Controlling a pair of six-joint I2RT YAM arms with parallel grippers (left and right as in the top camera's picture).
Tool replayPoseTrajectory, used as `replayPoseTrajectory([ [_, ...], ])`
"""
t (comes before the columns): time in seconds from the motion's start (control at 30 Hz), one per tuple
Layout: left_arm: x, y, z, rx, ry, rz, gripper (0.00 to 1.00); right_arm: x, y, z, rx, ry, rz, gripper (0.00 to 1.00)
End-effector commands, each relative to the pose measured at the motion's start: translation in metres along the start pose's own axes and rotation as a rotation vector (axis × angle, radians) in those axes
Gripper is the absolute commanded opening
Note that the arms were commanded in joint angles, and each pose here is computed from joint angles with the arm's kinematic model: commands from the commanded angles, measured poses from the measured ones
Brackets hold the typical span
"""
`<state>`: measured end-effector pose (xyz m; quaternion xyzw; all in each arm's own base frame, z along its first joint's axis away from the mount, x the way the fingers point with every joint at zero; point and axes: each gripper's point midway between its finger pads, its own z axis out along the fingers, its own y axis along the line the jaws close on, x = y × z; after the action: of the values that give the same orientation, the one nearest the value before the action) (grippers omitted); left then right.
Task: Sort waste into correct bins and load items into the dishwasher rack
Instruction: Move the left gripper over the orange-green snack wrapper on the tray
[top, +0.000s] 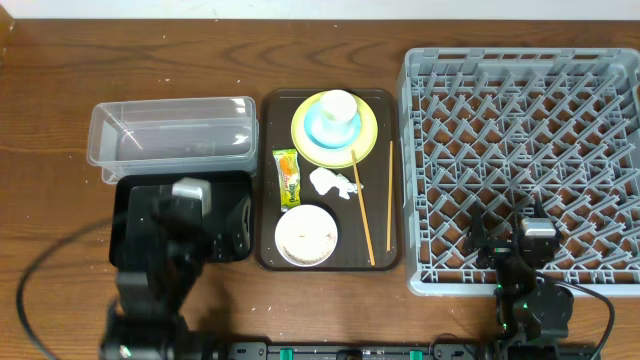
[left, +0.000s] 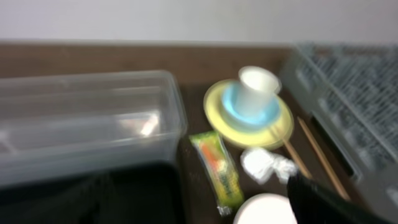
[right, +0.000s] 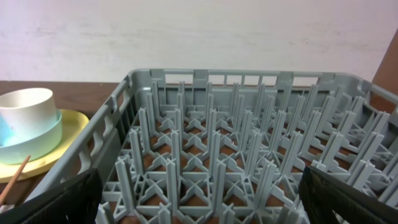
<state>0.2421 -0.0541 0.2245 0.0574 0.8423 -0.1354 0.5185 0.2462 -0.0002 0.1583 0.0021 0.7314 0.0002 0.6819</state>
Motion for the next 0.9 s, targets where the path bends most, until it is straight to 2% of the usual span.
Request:
replayPoseTrajectory([
  [0.0, -0.014, -0.017, 0.007, 0.096, 0.204, -0.035, 0.92, 0.002, 0.002, 0.0, -0.008, 0.006, 0.002, 0.99],
  [0.1, -0.02, -0.017, 0.01, 0.082, 0.432, -0.105, 0.92, 0.002, 0.002, 0.0, -0.008, 0.005, 0.002, 0.99],
  [0.17, -0.032, -0.016, 0.016, 0.078, 0.513, -0.143, 0.92, 0.002, 0.002, 0.0, -0.008, 0.005, 0.003, 0.99],
  [0.27, -0.045, -0.019, 0.035, 0.087, 0.569, -0.255, 0.92, 0.002, 0.002, 0.0, -0.008, 0.005, 0.002, 0.99],
  [0.4, -0.035, -0.026, 0.058, 0.131, 0.647, -0.398, 0.91, 0.002, 0.002, 0.0, -0.008, 0.005, 0.003, 0.99],
  [0.43, -0.03, -0.027, 0.063, 0.141, 0.677, -0.413, 0.81, 0.002, 0.002, 0.0, -0.008, 0.005, 0.002, 0.99],
  [0.5, -0.018, -0.028, 0.071, 0.136, 0.732, -0.444, 0.43, 0.002, 0.002, 0.0, -0.008, 0.005, 0.002, 0.99],
  [0.6, -0.002, -0.035, 0.079, 0.141, 0.798, -0.447, 0.13, 0.002, 0.002, 0.0, -0.008, 0.005, 0.002, 0.99],
  [0.63, 0.003, -0.039, 0.081, 0.144, 0.818, -0.438, 0.06, 0.002, 0.002, 0.0, -0.008, 0.005, 0.003, 0.99],
  [0.73, 0.016, -0.045, 0.089, 0.114, 0.851, -0.373, 0.06, 0.002, 0.002, 0.0, -0.008, 0.005, 0.003, 0.99],
  [0.87, 0.027, -0.037, 0.1, -0.073, 0.848, -0.291, 0.06, 0.002, 0.002, 0.0, -0.008, 0.005, 0.002, 0.99],
])
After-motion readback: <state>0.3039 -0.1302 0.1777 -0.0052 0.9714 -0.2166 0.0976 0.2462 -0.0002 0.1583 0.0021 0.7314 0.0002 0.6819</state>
